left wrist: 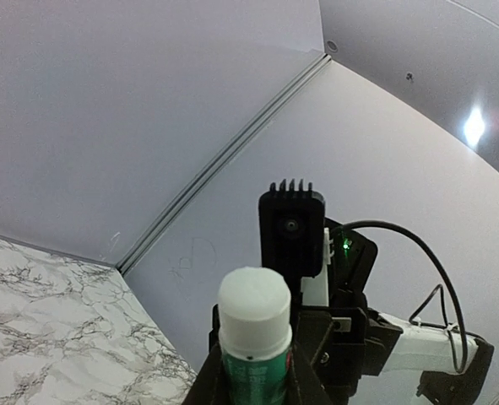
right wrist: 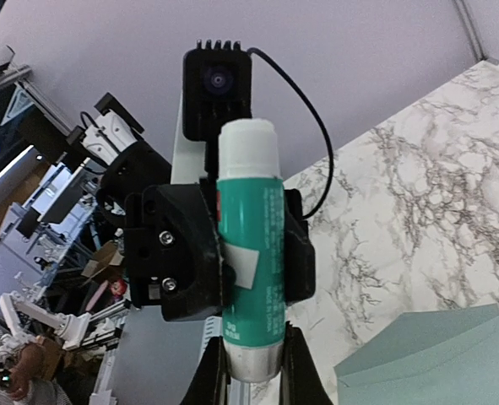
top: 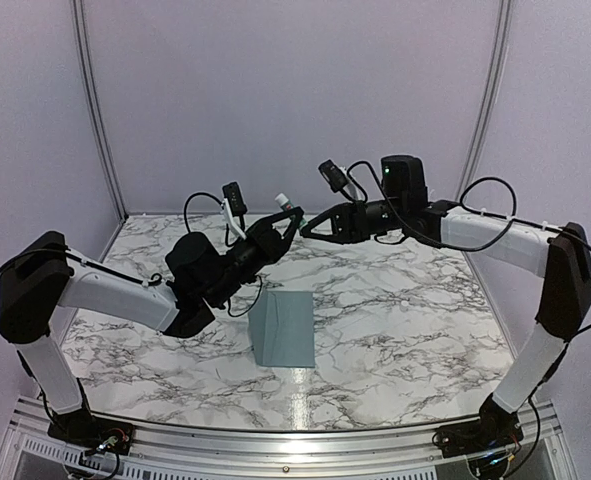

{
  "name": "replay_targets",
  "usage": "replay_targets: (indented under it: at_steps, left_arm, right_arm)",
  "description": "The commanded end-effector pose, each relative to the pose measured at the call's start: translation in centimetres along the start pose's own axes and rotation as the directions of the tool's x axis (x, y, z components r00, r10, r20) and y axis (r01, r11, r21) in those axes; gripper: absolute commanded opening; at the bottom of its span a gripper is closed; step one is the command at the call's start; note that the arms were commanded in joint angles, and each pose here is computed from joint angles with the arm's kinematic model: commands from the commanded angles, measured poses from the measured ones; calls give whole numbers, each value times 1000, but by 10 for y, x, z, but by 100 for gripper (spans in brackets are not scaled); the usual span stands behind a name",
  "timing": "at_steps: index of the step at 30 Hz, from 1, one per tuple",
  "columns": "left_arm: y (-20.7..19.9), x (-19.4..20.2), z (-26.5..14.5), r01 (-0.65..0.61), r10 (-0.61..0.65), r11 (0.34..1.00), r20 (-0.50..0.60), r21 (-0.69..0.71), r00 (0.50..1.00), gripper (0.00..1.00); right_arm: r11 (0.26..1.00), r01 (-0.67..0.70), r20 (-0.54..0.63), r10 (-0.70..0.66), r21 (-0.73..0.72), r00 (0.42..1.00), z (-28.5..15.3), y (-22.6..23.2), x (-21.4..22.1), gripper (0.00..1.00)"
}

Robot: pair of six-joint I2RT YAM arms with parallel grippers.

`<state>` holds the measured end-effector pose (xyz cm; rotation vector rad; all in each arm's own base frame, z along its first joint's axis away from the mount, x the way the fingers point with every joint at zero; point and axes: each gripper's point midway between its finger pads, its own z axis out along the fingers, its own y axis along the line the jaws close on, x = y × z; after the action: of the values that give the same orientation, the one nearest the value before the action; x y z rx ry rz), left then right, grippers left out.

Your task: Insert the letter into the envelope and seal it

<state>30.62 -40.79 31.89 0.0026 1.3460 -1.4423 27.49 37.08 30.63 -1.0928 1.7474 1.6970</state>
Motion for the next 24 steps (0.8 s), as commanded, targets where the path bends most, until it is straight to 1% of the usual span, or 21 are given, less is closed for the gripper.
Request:
replay_targets:
  at_steps: [1,4,5,7,8,9,11,13,15,17,20,24]
  left_arm:
    - [13,-3,4,-17,17,999,4,-50,1000,0]
    - [13,-4,4,-19,19,999,7,-50,1000,0]
    - [12,-4,4,-20,20,999,6,-49,1000,0]
    - [12,-6,3,-23,24,998,10,-52,1000,0]
    - [12,-7,2,-24,25,998,12,-54,1000,0]
    - [11,-9,2,-26,27,998,18,-55,999,0]
    - [10,-10,1,-32,34,998,20,-54,999,0]
    - [10,-12,0,-35,37,998,26,-58,999,0]
    - [10,-13,0,-36,38,998,29,-59,999,0]
    - [11,-13,0,-37,39,997,32,-65,999,0]
    - [12,-13,1,-33,36,997,33,-67,999,0]
    - [13,-12,2,-23,25,997,34,-69,999,0]
  right_arm:
    - [944,45,-62,-69,-326,996,-3,79,-5,6]
    - [950,49,-58,-70,-310,996,-3,73,-4,7]
    - [953,52,-54,-72,-299,996,-3,71,-3,9]
    - [963,74,-41,-88,-260,995,-4,65,-5,17]
    - [973,55,-53,-68,-223,996,-3,58,-1,21]
    - [981,69,-56,-80,-179,995,-3,53,0,28]
    - [990,127,-69,-132,-67,989,-4,40,2,37]
    - [982,186,-85,-183,30,979,-7,29,4,44]
    - [960,244,-111,-229,140,967,-11,16,6,47]
    - [926,300,-150,-271,230,951,-14,7,8,47]
    - [835,406,-241,-336,371,911,-15,-7,9,47]
    - [733,494,-338,-368,468,866,-9,-18,8,47]
